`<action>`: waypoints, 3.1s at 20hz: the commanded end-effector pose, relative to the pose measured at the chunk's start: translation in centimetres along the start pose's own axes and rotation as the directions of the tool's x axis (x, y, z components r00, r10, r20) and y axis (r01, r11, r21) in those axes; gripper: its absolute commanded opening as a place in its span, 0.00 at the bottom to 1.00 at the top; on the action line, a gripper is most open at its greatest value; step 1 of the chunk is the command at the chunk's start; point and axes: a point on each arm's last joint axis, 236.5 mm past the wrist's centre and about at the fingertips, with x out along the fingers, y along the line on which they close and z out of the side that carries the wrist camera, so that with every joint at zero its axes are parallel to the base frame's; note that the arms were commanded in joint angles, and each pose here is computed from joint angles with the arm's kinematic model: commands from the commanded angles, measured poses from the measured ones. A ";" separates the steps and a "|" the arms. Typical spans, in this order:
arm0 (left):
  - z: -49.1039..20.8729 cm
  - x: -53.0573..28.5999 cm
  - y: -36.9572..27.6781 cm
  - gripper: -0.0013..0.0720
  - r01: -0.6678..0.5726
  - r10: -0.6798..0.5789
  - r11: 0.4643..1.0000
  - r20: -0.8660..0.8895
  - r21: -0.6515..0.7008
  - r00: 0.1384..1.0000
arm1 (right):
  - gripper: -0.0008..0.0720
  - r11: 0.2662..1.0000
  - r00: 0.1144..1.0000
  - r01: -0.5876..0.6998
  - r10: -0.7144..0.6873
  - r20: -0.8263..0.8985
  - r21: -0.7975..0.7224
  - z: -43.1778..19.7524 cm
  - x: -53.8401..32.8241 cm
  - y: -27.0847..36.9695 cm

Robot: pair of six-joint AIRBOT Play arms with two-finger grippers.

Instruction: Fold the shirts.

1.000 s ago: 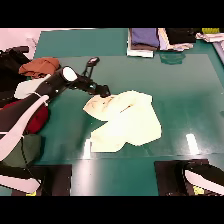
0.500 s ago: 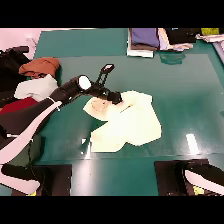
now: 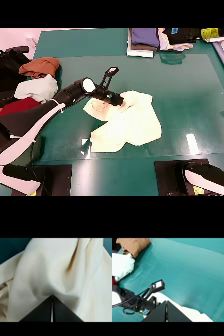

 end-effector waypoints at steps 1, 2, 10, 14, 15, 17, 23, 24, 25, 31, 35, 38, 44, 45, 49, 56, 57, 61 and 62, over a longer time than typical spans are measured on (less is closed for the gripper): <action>1.2 -1.1 0.5 0.05 -0.002 0.001 1.000 0.015 0.007 1.000 | 0.03 1.000 0.999 0.005 -0.005 -0.043 -0.001 -1.0 0.0 -0.1; 2.5 -2.5 1.3 0.05 -0.009 0.009 1.000 0.039 0.002 0.999 | 0.04 1.000 0.996 0.012 -0.012 -0.089 -0.002 -2.1 -0.1 -0.3; 10.6 -20.2 9.3 0.05 -0.217 0.217 0.975 0.323 -0.036 0.921 | 0.04 0.978 0.903 0.157 -0.085 -0.421 0.138 -18.3 4.2 -6.2; 6.6 -17.3 9.1 0.77 -0.163 0.169 0.985 0.169 -0.053 0.971 | 0.04 0.934 0.910 0.198 -0.063 -0.410 0.296 -24.0 6.2 -8.1; 5.4 -15.6 8.8 0.77 -0.150 0.155 0.987 0.128 -0.050 0.980 | 0.04 0.923 0.922 0.187 -0.048 -0.384 0.336 -23.9 6.1 -8.1; 2.5 -11.4 7.2 0.77 -0.111 0.112 0.993 0.025 -0.034 0.993 | 0.04 0.911 0.939 0.182 -0.049 -0.341 0.370 -22.9 5.4 -8.4; -2.9 -1.5 0.4 0.77 0.002 0.005 0.999 -0.133 0.047 0.991 | 0.04 0.901 0.958 0.205 -0.106 -0.266 0.382 -21.3 3.1 -9.6; -3.1 -1.0 -0.1 0.77 0.009 -0.002 0.999 -0.132 0.051 0.991 | 0.04 0.900 0.959 0.208 -0.110 -0.263 0.383 -21.3 2.9 -9.7; -3.2 -0.9 -0.2 0.77 0.011 -0.003 0.998 -0.135 0.056 0.991 | 0.04 0.898 0.958 0.211 -0.110 -0.266 0.387 -21.4 2.8 -9.8; 0.1 -4.4 4.6 0.05 -0.100 0.103 0.994 -0.073 0.033 0.992 | 0.04 0.893 0.938 0.243 -0.116 -0.328 0.378 -23.4 2.7 -10.4; 6.9 -14.0 9.3 0.05 -0.202 0.205 0.979 0.160 -0.038 0.966 | 0.04 0.848 0.875 0.298 -0.060 -0.480 0.437 -31.3 4.3 -11.0; 7.6 -17.8 12.0 0.05 -0.238 0.252 0.967 0.202 -0.091 0.946 | 0.63 0.800 0.806 0.350 0.008 -0.591 0.488 -36.9 5.6 -11.4; 7.2 -18.2 13.1 0.05 -0.263 0.277 0.960 0.192 -0.097 0.941 | 0.65 0.733 0.810 0.256 0.194 -0.553 0.631 -38.8 11.9 -9.0; 7.3 -18.2 13.1 0.05 -0.262 0.277 0.960 0.193 -0.097 0.941 | 0.64 0.723 0.822 0.248 0.195 -0.535 0.645 -38.8 13.6 -8.4; 7.2 -18.2 13.1 0.05 -0.262 0.276 0.960 0.189 -0.097 0.942 | 0.53 0.708 0.869 0.246 0.142 -0.474 0.662 -38.3 19.7 -7.7; 10.1 -22.9 11.9 0.05 -0.334 0.337 0.940 0.306 -0.067 0.890 | 0.03 0.916 0.916 0.041 0.125 -0.380 0.399 -27.7 23.3 -5.0; 11.7 -26.4 10.8 0.05 -0.387 0.372 0.921 0.378 -0.039 0.848 | 0.03 0.939 0.931 0.022 0.105 -0.350 0.342 -24.8 21.9 -5.4; 15.4 -43.9 0.5 0.05 -0.544 0.358 0.838 0.701 0.051 0.617 | 0.03 0.989 0.996 0.002 0.011 -0.084 0.149 -9.2 9.4 -5.8; 15.1 -48.2 -2.8 0.05 -0.556 0.317 0.829 0.769 0.059 0.556 | 0.03 0.994 1.000 0.008 -0.009 0.005 0.109 -5.6 5.2 -5.3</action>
